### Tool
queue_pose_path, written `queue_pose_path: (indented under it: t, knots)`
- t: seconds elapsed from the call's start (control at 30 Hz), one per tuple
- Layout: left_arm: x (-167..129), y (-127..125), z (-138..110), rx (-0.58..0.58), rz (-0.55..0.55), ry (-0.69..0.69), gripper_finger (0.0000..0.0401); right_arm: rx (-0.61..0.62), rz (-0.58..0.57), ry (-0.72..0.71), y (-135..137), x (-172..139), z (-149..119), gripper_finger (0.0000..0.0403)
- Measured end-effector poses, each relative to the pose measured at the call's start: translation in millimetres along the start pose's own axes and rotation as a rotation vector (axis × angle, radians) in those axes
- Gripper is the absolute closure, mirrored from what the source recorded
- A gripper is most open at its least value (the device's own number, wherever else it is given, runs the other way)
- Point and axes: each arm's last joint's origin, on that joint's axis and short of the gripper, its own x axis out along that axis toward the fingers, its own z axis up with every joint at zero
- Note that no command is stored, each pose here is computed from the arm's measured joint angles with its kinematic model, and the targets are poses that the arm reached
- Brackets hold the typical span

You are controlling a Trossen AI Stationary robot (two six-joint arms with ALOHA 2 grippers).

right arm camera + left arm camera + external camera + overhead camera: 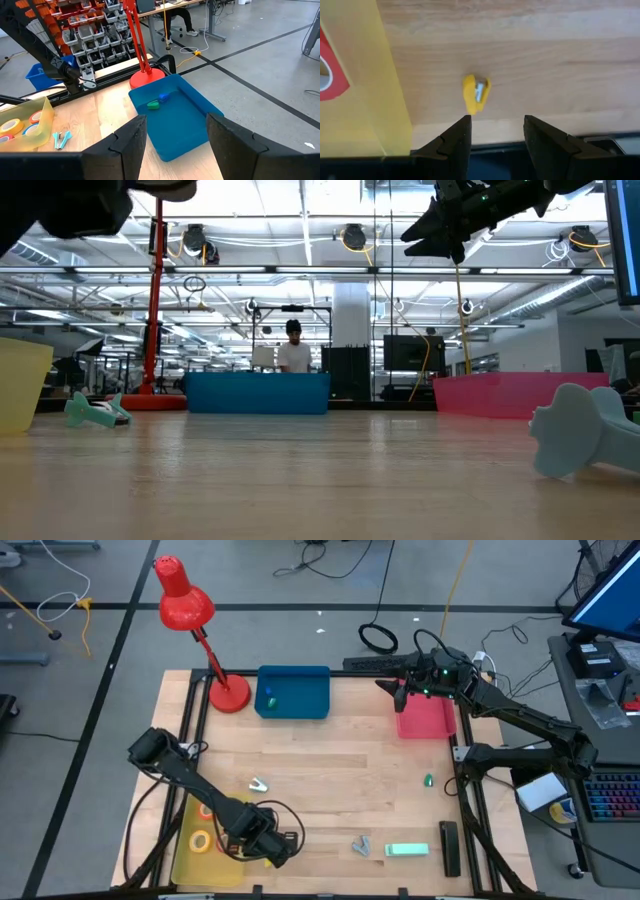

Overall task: Pick and place Stapler, Stapler remover, tape
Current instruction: Put the yellow stapler into the blue bin

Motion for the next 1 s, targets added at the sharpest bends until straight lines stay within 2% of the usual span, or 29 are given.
queue_pose_path:
  t: [0.3, 0.9, 1.0]
  knots:
    - [15, 2, 4, -0.003, -0.04, 0.031, 0.0219, 0.0, 0.0, 0.0, 0, 0, 0, 0.0206]
    - [21, 6, 6, -0.012, 0.003, 0.07, 0.0219, 0.0, -0.004, -0.001, 0, 0, 0, 0.0206]
    - [31, 3, 5, -0.008, 0.02, 0.107, 0.0219, 0.0, -0.005, -0.001, 0, 0, 0, 0.0206]
